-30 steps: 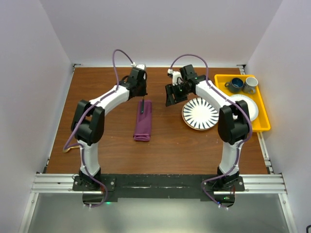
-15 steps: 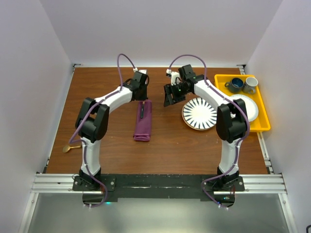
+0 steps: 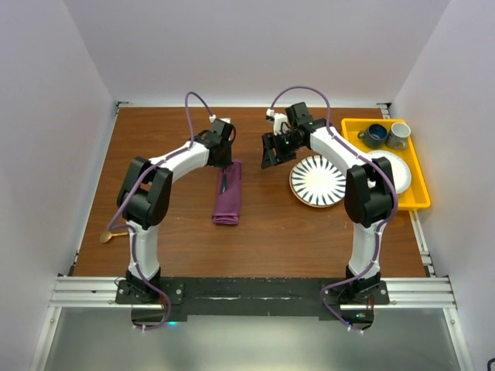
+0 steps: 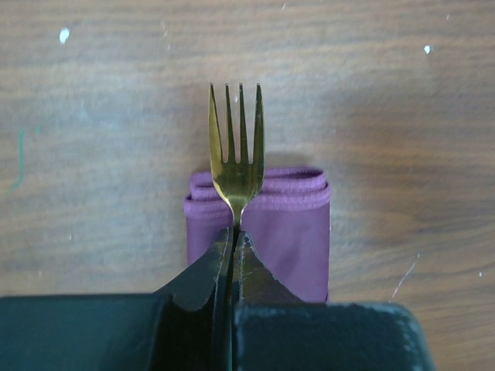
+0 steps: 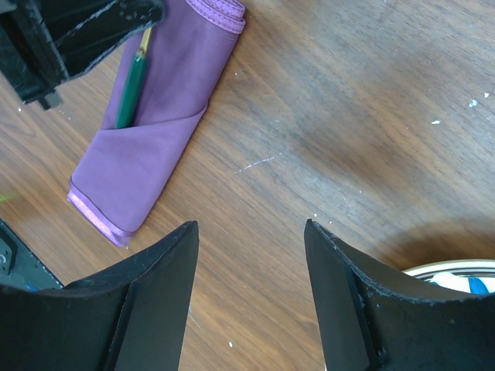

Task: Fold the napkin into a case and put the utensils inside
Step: Insert the fork into the folded napkin.

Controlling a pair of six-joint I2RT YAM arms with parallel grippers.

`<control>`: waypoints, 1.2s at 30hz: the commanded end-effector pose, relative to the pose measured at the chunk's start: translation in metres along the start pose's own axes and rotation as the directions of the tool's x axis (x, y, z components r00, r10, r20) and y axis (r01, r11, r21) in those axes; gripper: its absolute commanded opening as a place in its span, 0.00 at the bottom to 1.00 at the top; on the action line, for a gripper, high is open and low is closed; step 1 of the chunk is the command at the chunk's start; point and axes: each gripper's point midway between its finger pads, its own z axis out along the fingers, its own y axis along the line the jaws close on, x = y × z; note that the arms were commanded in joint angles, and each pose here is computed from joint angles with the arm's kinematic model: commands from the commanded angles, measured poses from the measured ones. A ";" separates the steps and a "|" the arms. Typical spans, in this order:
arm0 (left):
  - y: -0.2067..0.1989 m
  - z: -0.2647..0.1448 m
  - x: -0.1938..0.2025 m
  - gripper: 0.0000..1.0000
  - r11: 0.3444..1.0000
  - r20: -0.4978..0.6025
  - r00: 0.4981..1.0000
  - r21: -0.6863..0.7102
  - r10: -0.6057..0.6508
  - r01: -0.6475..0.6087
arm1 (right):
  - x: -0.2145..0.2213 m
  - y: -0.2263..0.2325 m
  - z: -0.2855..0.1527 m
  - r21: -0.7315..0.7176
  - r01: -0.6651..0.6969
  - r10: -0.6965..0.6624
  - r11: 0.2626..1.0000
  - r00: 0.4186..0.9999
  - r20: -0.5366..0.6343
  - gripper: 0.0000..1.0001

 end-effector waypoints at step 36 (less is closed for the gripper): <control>0.000 -0.036 0.047 0.00 0.998 -0.078 0.995 0.016 -0.059 0.061 | -0.013 0.001 -0.004 0.002 0.008 -0.008 1.000 0.999 0.047 0.65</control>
